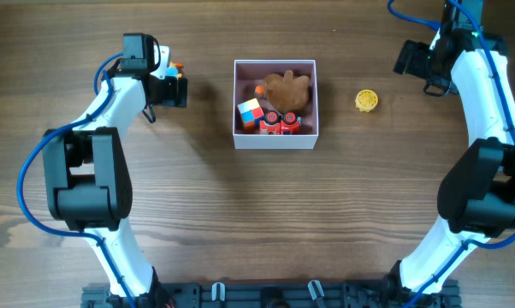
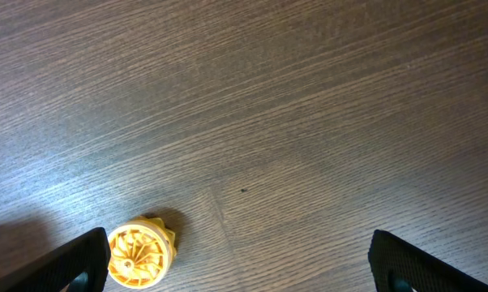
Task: Pack container
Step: 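Move the left gripper to the blue-orange duck and grasp it, then carry the duck into the box with the left gripper and release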
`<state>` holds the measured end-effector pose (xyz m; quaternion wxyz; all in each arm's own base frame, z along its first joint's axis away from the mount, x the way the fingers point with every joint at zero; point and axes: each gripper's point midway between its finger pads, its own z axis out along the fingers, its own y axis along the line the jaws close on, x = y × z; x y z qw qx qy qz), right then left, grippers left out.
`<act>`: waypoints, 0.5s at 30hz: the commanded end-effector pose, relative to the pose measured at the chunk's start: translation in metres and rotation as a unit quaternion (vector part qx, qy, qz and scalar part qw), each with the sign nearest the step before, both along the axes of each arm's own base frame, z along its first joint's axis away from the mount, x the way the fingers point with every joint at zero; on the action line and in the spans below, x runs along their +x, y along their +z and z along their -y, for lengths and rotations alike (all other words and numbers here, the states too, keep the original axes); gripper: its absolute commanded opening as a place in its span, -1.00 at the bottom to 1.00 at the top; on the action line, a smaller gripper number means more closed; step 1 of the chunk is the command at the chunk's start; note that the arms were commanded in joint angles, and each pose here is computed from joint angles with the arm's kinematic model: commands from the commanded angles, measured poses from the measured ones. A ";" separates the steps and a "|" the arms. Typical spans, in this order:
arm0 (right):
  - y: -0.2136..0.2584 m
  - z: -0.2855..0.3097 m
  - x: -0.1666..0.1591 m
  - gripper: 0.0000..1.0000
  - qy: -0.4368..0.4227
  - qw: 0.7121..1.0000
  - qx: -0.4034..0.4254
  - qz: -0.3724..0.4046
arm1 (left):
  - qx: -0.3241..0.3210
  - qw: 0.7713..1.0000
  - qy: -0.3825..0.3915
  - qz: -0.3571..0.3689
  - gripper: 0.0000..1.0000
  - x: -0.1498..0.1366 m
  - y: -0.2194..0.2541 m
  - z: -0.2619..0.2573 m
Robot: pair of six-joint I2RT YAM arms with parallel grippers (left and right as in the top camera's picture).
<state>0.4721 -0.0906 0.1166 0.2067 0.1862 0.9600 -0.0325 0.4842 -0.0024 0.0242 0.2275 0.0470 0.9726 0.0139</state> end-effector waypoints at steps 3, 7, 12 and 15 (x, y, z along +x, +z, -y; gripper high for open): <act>-0.004 -0.002 0.000 1.00 -0.004 1.000 0.001 -0.003 | 0.003 1.000 -0.024 -0.002 0.82 0.002 -0.004 0.002; -0.004 -0.002 0.000 1.00 -0.004 1.000 0.001 -0.003 | 0.003 1.000 -0.022 -0.003 0.23 0.001 -0.004 0.000; -0.004 -0.002 0.000 1.00 -0.004 1.000 0.001 -0.003 | 0.003 1.000 -0.022 0.003 -0.12 0.004 -0.003 0.000; -0.004 -0.002 0.000 0.99 -0.004 1.000 0.001 -0.003 | 0.003 1.000 -0.022 0.008 -0.28 0.006 -0.002 0.000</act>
